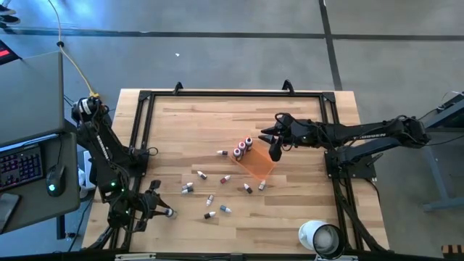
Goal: Pick & Place food coloring
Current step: Put the big blue food coloring bottle into the orange bin
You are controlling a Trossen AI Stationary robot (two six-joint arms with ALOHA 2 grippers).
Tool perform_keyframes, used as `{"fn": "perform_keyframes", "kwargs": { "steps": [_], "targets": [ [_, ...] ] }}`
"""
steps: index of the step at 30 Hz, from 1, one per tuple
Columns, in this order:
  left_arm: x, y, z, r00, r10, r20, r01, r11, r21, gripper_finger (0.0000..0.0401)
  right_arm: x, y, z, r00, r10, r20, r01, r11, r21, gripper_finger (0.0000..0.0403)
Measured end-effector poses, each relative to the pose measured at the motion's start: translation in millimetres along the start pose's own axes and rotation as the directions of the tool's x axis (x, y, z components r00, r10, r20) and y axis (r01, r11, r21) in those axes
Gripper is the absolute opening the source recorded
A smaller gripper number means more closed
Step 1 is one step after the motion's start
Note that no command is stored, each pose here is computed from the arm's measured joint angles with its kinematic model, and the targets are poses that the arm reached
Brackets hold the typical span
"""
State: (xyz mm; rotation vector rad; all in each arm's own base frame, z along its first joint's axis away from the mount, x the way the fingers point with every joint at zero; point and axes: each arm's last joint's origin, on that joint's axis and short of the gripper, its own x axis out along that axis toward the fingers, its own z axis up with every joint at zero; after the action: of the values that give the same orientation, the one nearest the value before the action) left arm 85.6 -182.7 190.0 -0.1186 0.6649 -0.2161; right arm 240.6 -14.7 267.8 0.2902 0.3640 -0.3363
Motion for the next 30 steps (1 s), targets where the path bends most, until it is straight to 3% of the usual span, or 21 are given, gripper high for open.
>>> {"fn": "perform_keyframes", "kwargs": {
  "steps": [6,12,18,22,25,30],
  "targets": [
    [0.0,0.6,0.9,0.999,0.022,0.029,-0.024,0.999,0.045,0.0020,0.0,0.0,0.0,1.000,0.000,0.000,0.000,1.000,0.000,0.0123],
    [0.4,2.7,1.3,0.995,0.069,0.071,-0.074,0.994,0.083,0.0019,0.0,0.0,0.0,1.000,0.000,0.000,0.000,1.000,0.000,0.0123],
    [2.2,6.3,8.4,0.967,0.165,0.194,-0.176,0.984,0.041,0.0032,0.0,0.0,0.0,1.000,0.000,0.000,0.000,1.000,0.002,0.0123],
    [13.8,20.1,24.1,0.931,0.277,0.238,-0.271,0.961,-0.058,0.0034,0.0,-0.4,0.2,1.000,-0.016,0.006,0.016,0.999,0.032,0.0123],
    [26.9,39.0,41.8,0.914,0.355,0.198,-0.340,0.934,-0.106,0.0035,0.0,-1.4,0.6,0.999,-0.050,0.018,0.049,0.998,0.045,0.0123],
    [44.7,71.7,90.5,0.908,0.351,0.230,-0.336,0.936,-0.102,0.0036,-0.2,-2.5,1.1,0.995,-0.089,0.033,0.088,0.995,0.046,0.0123]
  ]
}}
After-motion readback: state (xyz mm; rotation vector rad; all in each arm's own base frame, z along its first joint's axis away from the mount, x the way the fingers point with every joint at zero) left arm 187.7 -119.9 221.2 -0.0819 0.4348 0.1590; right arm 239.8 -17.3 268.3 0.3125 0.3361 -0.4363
